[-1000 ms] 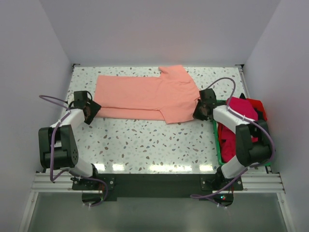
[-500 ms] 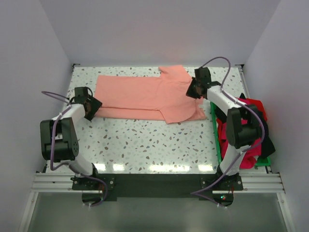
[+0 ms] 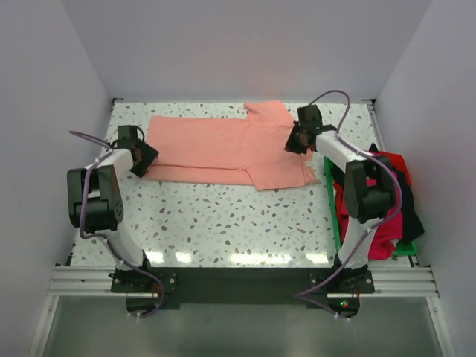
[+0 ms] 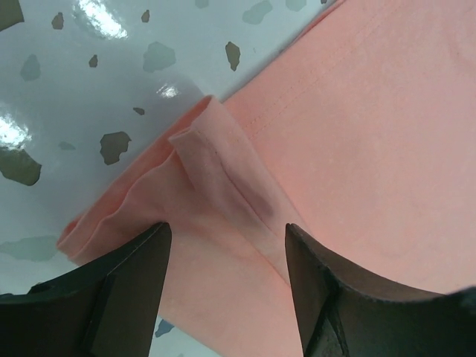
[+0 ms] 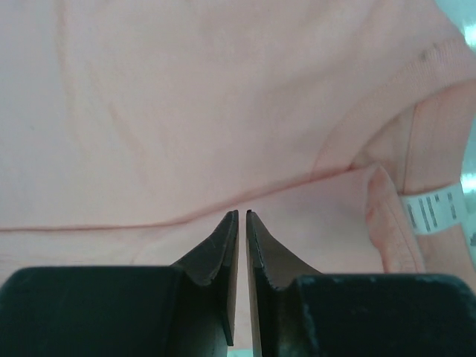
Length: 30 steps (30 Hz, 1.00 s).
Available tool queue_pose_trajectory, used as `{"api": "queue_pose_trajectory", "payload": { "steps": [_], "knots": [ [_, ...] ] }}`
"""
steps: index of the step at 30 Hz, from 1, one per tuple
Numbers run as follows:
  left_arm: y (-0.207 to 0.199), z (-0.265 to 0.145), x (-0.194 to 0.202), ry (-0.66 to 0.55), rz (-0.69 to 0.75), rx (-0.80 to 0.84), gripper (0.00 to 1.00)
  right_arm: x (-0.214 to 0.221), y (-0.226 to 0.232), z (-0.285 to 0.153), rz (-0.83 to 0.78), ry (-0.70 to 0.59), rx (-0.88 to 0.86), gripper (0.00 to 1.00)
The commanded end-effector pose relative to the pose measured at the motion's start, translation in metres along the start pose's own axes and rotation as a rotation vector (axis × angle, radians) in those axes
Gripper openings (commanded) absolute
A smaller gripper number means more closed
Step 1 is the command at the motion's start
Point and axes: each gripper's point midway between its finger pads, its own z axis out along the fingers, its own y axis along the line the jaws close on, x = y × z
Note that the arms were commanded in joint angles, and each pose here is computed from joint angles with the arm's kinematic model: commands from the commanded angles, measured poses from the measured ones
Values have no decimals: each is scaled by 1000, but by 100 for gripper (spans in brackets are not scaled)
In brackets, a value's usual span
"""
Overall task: Fold and stack the t-shirts
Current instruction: Fold the tshirt
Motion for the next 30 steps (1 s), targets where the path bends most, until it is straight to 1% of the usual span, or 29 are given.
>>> {"api": "queue_pose_trajectory", "payload": {
  "steps": [1,5,12,18,20,21,24,27,30],
  "knots": [
    [-23,1,-17,-39,5,43,67,8,-1,-24,5,-18,-42,13],
    [-27,5,-20,-36,-3,46,66,26,-16,-40,-13,-22,-33,14],
    [-35,7,-22,-34,-15,62,65,56,-55,-59,-61,-16,58,23],
    [-38,7,-29,-44,-1,55,64,74,-73,-59,-69,1,99,31],
    [-39,8,-30,-46,4,52,64,78,-76,-59,-71,6,105,35],
    [-39,9,-31,-48,3,50,64,79,-78,-58,-70,5,110,39],
    [-42,9,-33,-49,6,53,64,82,-83,-57,-74,8,126,43],
    [-45,7,-36,-56,10,59,64,84,-87,-55,-77,8,137,47],
    [-47,6,-38,-56,13,63,64,85,-89,-53,-73,4,142,48]
  ]
}}
